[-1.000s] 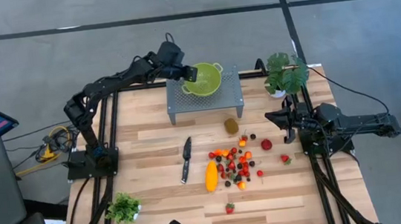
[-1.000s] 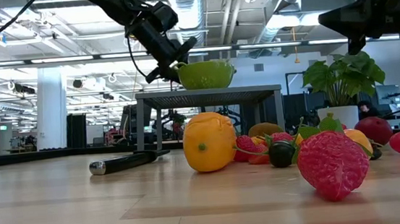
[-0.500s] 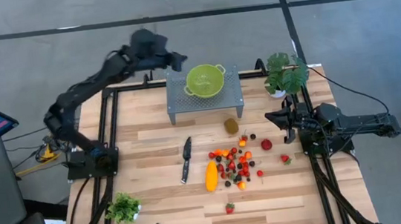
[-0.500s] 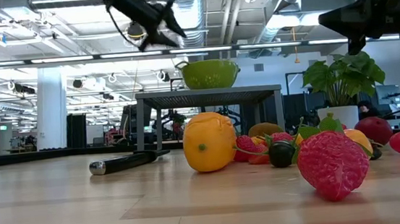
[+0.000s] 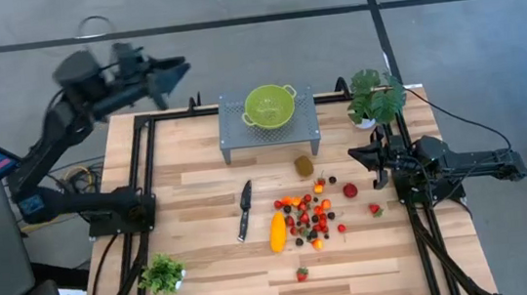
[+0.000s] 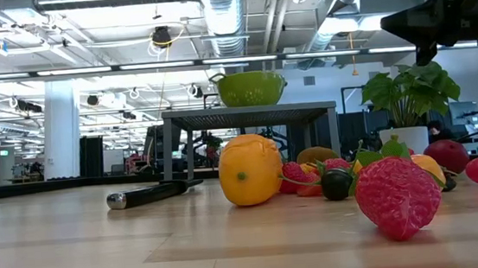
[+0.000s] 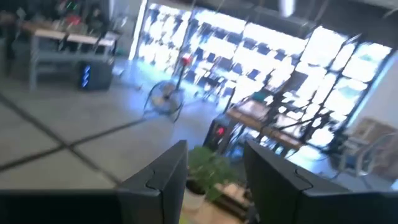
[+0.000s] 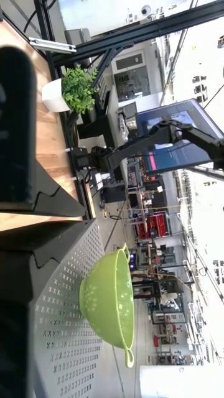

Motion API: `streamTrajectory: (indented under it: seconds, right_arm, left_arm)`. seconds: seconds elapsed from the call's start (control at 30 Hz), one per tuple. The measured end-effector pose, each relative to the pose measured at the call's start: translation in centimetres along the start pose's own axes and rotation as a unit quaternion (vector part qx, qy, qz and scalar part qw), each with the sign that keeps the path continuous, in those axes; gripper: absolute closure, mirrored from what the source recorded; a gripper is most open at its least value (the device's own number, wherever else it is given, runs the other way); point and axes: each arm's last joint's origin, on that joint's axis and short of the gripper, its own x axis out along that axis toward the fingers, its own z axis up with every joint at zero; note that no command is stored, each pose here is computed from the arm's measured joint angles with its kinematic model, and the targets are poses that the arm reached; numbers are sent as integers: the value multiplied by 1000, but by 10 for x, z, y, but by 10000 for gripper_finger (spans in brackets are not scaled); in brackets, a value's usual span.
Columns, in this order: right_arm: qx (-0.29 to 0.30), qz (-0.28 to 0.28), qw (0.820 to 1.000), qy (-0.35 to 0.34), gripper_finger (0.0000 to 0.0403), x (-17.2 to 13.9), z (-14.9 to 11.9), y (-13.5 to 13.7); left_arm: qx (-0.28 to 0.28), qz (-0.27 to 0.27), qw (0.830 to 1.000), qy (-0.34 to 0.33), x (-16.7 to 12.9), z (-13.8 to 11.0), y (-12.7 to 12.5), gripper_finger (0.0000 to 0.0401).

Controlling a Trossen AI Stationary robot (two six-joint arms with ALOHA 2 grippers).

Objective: Pick & Place Fruit
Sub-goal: Put the pomegranate into the green strainer bowl on the shelf

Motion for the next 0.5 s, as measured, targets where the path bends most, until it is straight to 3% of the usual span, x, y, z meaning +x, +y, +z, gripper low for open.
streamTrajectory:
  seconds: [0.13,0.3,0.5]
  right_arm:
    - [0,0,1000,-1,386,0,0,0]
    - [0,0,1000,-1,386,0,0,0]
    - [15,0,1000,-1,386,0,0,0]
  left_arm:
    - [0,-68,998,-6,-24,4,-18,257]
    - [3,-185,981,49,-30,-6,-40,263]
    - [3,-254,959,126,-18,-49,-61,274]
